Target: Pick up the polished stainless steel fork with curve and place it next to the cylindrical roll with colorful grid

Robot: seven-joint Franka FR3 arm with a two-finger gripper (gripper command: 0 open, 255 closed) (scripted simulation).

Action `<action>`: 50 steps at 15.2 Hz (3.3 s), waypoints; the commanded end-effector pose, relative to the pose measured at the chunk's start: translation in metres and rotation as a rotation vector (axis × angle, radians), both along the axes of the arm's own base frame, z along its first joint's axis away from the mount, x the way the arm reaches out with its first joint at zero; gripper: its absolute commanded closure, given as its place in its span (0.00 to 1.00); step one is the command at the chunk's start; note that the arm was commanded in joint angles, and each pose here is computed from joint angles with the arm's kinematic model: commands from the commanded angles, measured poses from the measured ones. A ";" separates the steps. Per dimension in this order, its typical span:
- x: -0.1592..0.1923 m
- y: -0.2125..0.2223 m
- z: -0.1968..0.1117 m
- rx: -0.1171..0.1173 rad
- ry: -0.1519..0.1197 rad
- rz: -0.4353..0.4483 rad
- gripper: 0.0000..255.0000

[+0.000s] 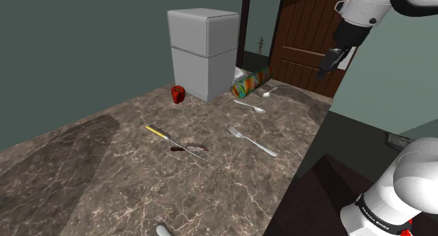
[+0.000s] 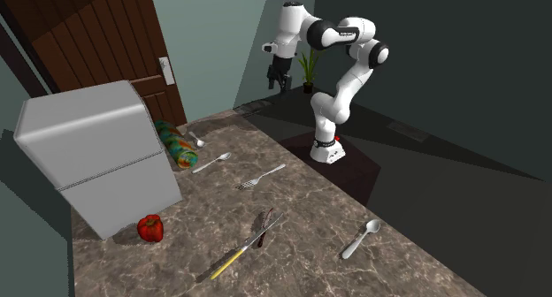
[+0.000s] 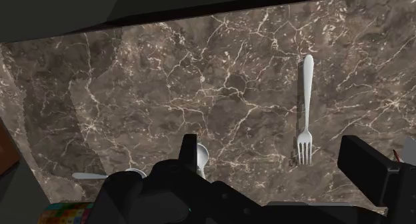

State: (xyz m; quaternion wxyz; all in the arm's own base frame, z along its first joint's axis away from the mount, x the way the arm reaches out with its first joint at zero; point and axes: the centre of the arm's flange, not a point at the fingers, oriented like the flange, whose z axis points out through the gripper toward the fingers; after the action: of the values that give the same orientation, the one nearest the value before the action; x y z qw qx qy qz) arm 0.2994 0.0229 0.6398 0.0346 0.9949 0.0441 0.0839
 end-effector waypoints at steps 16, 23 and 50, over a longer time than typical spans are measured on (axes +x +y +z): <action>0.105 0.081 -0.148 0.045 0.052 -0.047 0.00; 0.152 0.119 -0.218 0.066 0.076 -0.069 0.00; 0.191 0.148 -0.311 0.082 0.094 -0.086 1.00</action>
State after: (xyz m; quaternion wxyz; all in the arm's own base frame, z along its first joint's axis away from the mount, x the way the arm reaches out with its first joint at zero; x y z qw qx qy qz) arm 0.4927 0.1666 0.3329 -0.0040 0.9991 -0.0048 0.0413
